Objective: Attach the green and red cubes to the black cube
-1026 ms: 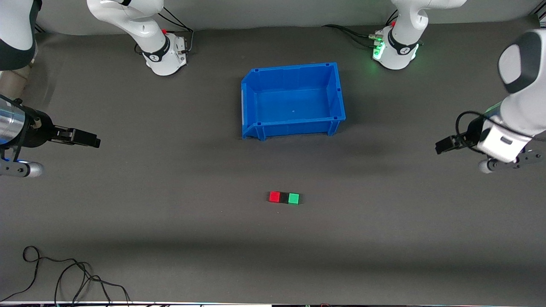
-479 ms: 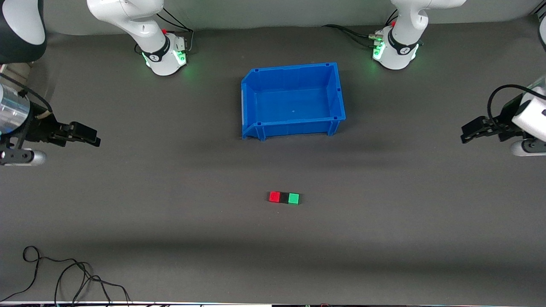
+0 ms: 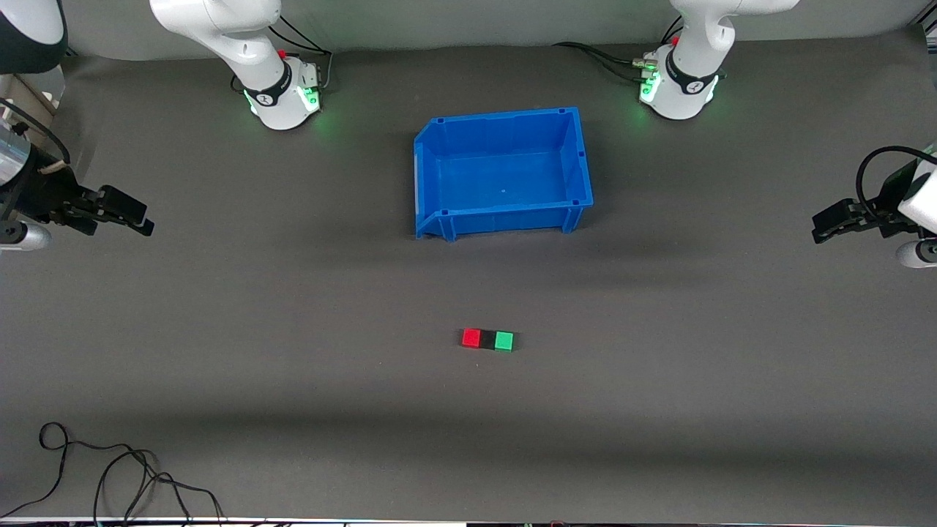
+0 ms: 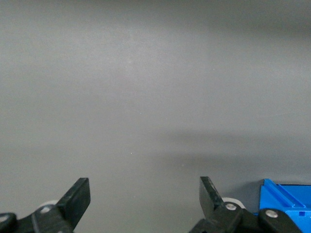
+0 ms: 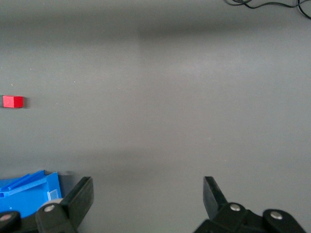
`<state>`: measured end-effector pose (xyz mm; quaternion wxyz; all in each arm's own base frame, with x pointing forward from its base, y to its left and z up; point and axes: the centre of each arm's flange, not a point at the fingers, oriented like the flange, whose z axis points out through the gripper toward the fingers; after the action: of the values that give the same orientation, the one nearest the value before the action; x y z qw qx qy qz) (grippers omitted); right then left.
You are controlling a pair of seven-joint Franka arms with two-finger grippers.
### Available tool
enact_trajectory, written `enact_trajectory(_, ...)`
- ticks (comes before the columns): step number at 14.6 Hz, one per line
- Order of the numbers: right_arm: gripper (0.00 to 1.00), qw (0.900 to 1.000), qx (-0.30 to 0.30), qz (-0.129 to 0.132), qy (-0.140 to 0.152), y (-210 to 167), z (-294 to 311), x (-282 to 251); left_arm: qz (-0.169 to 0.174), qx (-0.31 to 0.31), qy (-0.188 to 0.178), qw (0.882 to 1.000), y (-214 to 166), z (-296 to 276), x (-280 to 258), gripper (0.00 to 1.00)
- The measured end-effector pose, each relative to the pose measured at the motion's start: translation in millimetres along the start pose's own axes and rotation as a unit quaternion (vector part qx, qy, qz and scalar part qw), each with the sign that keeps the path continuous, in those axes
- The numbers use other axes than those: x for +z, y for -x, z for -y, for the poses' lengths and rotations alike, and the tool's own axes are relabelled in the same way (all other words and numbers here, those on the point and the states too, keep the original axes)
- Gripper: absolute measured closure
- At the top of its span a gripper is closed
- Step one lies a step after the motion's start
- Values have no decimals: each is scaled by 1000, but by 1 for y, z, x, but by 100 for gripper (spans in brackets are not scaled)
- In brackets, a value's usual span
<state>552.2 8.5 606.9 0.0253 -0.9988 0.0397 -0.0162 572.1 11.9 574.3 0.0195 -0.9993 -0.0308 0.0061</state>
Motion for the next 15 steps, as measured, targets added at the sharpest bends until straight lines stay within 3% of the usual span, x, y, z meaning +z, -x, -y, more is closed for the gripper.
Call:
enact_trajectory(4,0,1000,-2,7,1,3,1,0,2,3,1,1000,1,-3,0,0)
enact_trajectory(9,0,998,-8,60,8,2,8,13,4,3,5,1000,1,-5,1,0)
enact_trajectory(15,0,997,-6,69,20,-10,5,15,-4,5,6,1000,1,-7,-10,0)
